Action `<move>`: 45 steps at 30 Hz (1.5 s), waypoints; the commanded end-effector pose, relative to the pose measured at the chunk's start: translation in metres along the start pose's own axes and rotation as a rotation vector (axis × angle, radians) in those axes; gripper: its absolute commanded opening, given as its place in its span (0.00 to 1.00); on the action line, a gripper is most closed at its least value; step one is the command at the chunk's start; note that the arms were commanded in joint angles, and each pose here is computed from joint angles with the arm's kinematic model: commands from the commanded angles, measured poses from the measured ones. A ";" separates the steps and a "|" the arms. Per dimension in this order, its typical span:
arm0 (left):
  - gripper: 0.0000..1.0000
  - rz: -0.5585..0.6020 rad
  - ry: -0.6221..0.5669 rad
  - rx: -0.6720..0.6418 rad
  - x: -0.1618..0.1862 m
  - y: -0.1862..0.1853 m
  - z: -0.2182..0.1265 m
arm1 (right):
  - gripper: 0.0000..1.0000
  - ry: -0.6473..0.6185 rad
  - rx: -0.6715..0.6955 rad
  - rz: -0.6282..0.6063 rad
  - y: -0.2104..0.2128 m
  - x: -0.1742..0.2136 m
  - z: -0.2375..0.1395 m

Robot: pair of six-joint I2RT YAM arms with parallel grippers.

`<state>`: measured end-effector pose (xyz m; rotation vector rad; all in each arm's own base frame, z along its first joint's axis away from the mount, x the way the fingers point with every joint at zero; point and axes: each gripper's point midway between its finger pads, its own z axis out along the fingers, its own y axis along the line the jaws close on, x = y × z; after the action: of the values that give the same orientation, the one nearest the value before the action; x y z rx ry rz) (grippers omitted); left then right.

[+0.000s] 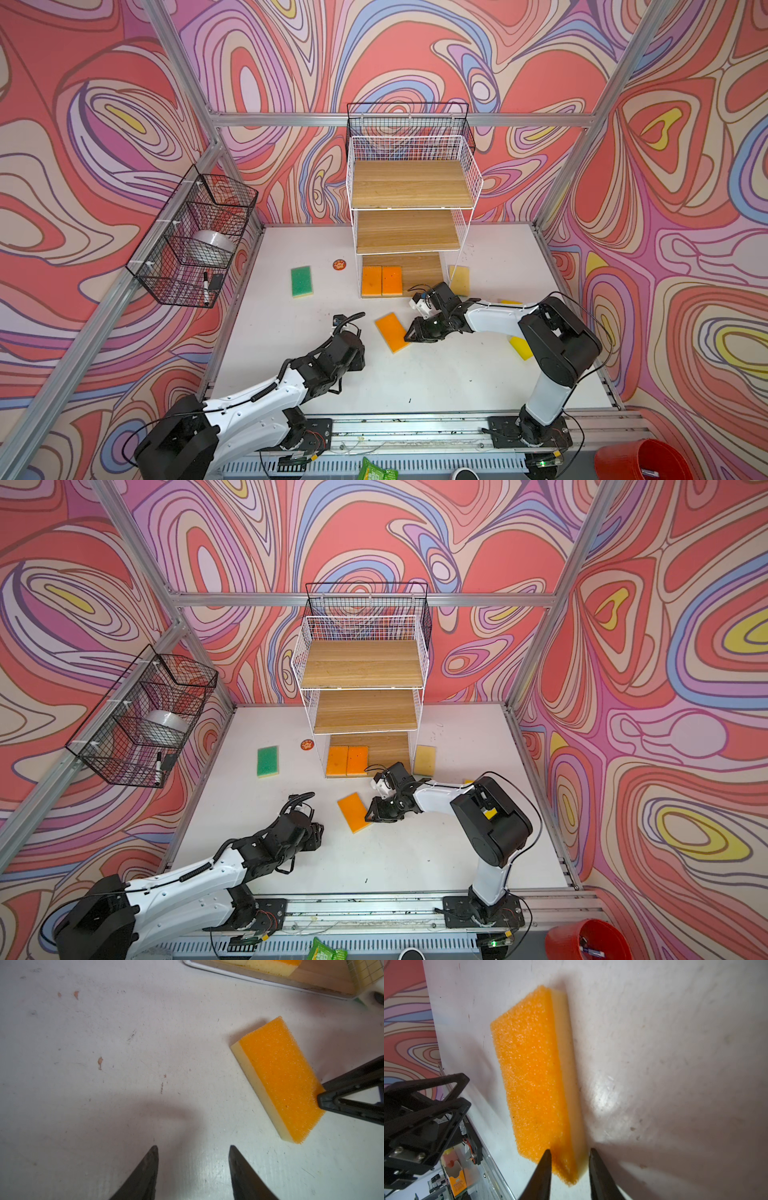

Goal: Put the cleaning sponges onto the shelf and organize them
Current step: 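Lower right gripper around the sponge and close on it, then lift the sponge with right gripper and carry it to the bottom shelf tier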

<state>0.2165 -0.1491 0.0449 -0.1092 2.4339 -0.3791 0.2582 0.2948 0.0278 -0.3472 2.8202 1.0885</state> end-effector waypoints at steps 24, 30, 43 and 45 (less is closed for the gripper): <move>0.56 -0.007 -0.026 0.023 -0.011 -0.001 -0.018 | 0.00 -0.464 0.050 0.111 0.000 -0.034 -0.072; 0.56 0.006 -0.023 0.023 -0.010 -0.002 -0.016 | 0.00 -0.616 0.065 0.153 -0.015 -0.055 -0.090; 0.56 0.030 -0.041 0.031 -0.008 0.003 -0.018 | 0.00 -0.790 0.051 0.063 -0.021 -0.093 -0.090; 0.56 0.032 -0.045 0.032 -0.008 0.003 -0.019 | 0.00 -0.791 0.053 0.063 -0.024 -0.099 -0.086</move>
<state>0.2123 -0.1457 0.0665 -0.0692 2.3796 -0.4208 0.3402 0.2337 0.0789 0.1716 2.2320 0.8857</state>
